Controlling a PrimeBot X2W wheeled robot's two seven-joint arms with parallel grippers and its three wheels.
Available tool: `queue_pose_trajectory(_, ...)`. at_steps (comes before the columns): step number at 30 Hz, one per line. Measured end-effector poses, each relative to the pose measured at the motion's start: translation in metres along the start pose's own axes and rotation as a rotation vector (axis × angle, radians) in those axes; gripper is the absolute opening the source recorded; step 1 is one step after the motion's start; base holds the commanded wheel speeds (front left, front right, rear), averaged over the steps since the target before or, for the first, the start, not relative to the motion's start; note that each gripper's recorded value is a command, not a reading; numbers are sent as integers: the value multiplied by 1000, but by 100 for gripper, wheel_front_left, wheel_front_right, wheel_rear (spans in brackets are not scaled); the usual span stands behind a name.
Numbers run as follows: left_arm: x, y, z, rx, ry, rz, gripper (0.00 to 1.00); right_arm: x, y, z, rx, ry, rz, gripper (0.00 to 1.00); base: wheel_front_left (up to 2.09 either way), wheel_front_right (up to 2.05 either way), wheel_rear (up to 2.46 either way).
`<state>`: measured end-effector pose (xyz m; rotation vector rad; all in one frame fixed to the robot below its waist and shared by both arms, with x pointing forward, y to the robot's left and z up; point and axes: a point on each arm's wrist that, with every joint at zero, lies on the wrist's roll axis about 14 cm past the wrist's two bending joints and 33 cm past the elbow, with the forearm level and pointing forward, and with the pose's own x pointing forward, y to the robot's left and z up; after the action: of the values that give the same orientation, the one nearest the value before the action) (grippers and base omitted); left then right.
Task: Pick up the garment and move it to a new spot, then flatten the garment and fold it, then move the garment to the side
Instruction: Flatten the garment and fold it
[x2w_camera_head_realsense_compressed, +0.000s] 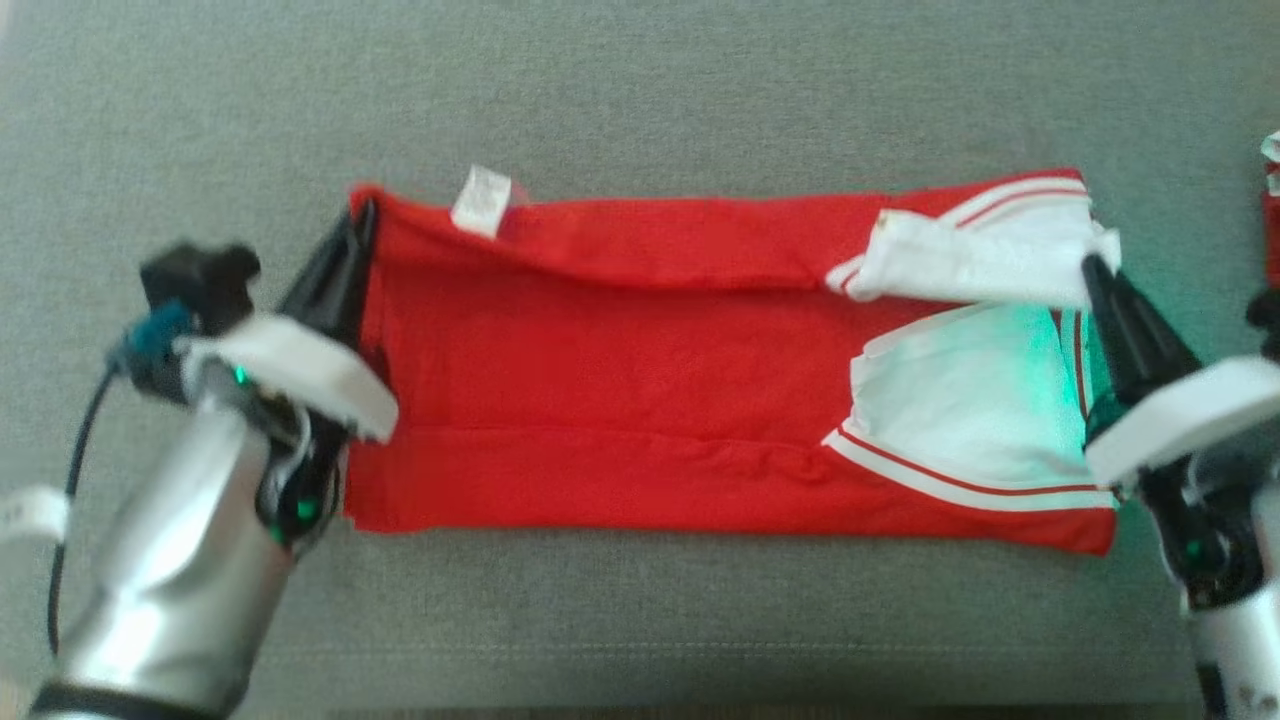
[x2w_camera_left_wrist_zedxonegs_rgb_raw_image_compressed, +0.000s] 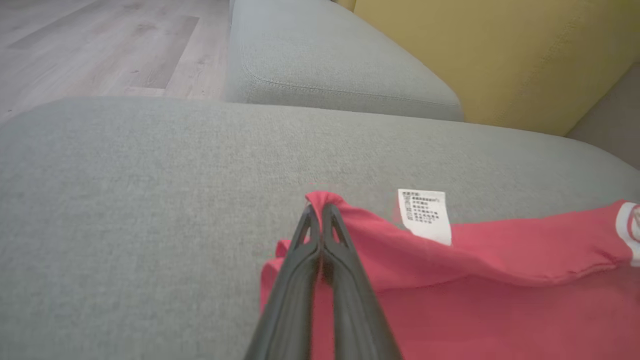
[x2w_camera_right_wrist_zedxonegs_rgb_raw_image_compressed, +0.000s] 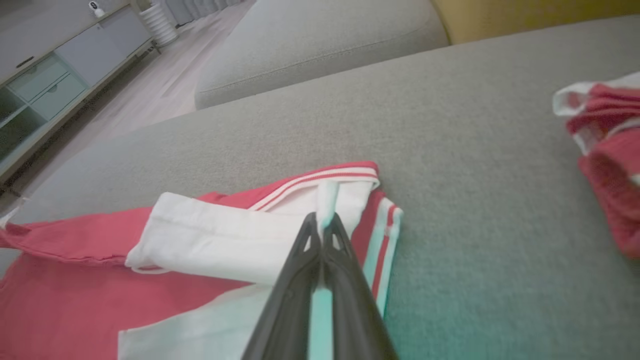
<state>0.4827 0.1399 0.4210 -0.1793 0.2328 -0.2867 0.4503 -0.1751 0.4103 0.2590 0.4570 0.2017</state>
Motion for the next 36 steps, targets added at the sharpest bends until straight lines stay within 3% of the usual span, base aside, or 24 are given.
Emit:
queue_pose_trajectory(15, -54, 2, -40, -109, 116, 85, 2, -48, 9, -33, 109, 52, -57, 0, 0, 0, 0)
queue_pose_trajectory(16, -57, 3, -43, -115, 131, 88, 35, -50, 9, -36, 112, 62, -58, 16, 0, 0, 0)
queue_pose_trajectory(17, -59, 3, -45, -120, 137, 97, 100, -52, 10, -39, 111, 68, -60, 54, 0, 0, 0)
queue_pose_trajectory(18, -62, 4, -47, -125, 146, 100, 100, -54, 10, -40, 99, 73, -63, 100, 0, 0, 0)
queue_pose_trajectory(22, -69, 13, -47, -131, 133, 152, 100, -60, 11, -34, 44, 28, -75, 100, 0, 0, 0)
queue_pose_trajectory(27, -79, 23, -27, -47, 38, 233, 100, -71, 18, 1, -77, -139, -86, 100, 0, 0, 0)
queue_pose_trajectory(36, -93, -2, 48, 57, -215, 227, 100, -90, 41, 49, -196, -332, -66, 100, 0, 0, 0)
